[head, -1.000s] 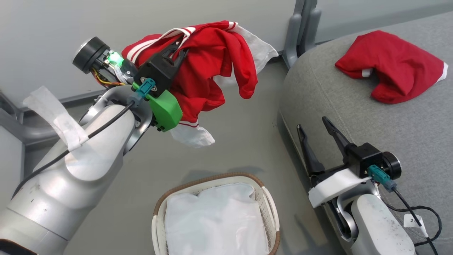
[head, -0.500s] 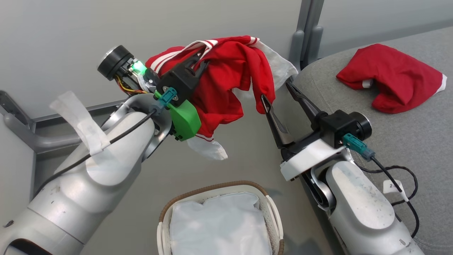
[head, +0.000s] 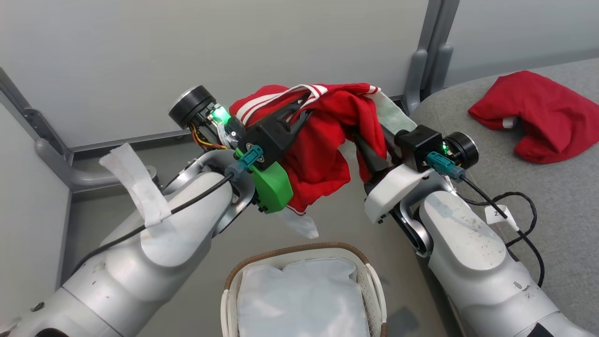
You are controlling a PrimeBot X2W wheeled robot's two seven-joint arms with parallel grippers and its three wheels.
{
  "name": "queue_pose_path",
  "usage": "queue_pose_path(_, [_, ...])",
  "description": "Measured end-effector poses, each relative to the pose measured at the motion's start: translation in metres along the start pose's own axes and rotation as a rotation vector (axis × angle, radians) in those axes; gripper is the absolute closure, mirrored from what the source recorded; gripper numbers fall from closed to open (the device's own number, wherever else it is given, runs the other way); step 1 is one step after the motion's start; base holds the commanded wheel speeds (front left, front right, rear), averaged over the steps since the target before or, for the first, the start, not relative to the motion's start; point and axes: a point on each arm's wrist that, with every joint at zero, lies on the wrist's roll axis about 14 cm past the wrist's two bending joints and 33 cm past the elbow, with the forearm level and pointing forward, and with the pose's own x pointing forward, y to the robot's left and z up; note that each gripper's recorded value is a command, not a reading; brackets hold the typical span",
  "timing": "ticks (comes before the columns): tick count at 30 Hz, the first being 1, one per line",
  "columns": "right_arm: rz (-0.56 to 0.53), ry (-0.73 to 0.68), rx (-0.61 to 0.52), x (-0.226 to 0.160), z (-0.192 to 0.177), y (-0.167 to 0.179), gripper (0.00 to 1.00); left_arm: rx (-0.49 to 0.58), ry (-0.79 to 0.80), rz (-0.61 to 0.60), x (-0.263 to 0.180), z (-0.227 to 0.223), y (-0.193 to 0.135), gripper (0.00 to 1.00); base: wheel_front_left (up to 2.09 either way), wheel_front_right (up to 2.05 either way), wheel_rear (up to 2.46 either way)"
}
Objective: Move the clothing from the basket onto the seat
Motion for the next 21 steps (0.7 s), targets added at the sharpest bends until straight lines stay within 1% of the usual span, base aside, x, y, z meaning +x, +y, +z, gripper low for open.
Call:
queue_pose_path(5, [0.000, -0.011, 0.004, 0.004, 0.005, 0.000, 1.00, -0.059, 0.005, 0.020, -0.007, -0.006, -0.004, 1.00, 0.00, 0.00, 0.00])
queue_pose_path(6, [-0.006, -0.017, 0.005, 0.004, 0.007, -0.002, 1.00, -0.073, 0.006, 0.027, -0.008, -0.008, -0.005, 0.91, 0.00, 0.00, 0.00])
queue_pose_path(8, [-0.020, -0.032, -0.003, 0.005, 0.012, -0.008, 1.00, -0.115, 0.007, 0.042, -0.012, -0.012, -0.007, 0.58, 0.00, 0.00, 0.00])
queue_pose_path(9, [-0.028, -0.039, -0.002, 0.005, 0.014, -0.010, 1.00, -0.132, 0.007, 0.048, -0.013, -0.014, -0.008, 0.55, 0.00, 0.00, 0.00])
queue_pose_path(10, [-0.038, -0.047, -0.006, 0.005, 0.017, -0.014, 1.00, -0.151, 0.009, 0.055, -0.015, -0.017, -0.009, 0.26, 0.00, 0.00, 0.00])
queue_pose_path(11, [-0.049, -0.054, -0.010, 0.005, 0.019, -0.018, 1.00, -0.168, 0.008, 0.062, -0.016, -0.020, -0.011, 0.19, 0.00, 0.00, 0.00])
queue_pose_path(12, [-0.061, -0.061, -0.014, 0.005, 0.022, -0.022, 1.00, -0.184, 0.013, 0.066, -0.018, -0.023, -0.014, 0.06, 0.00, 0.00, 0.00])
queue_pose_path(13, [-0.070, -0.068, -0.016, 0.005, 0.024, -0.025, 1.00, -0.199, 0.012, 0.070, -0.019, -0.025, -0.016, 0.00, 0.00, 0.00, 0.00])
queue_pose_path(21, [-0.148, -0.084, -0.047, -0.001, 0.029, -0.051, 1.00, -0.347, 0.030, 0.083, -0.031, -0.048, -0.045, 0.00, 0.00, 0.00, 0.00])
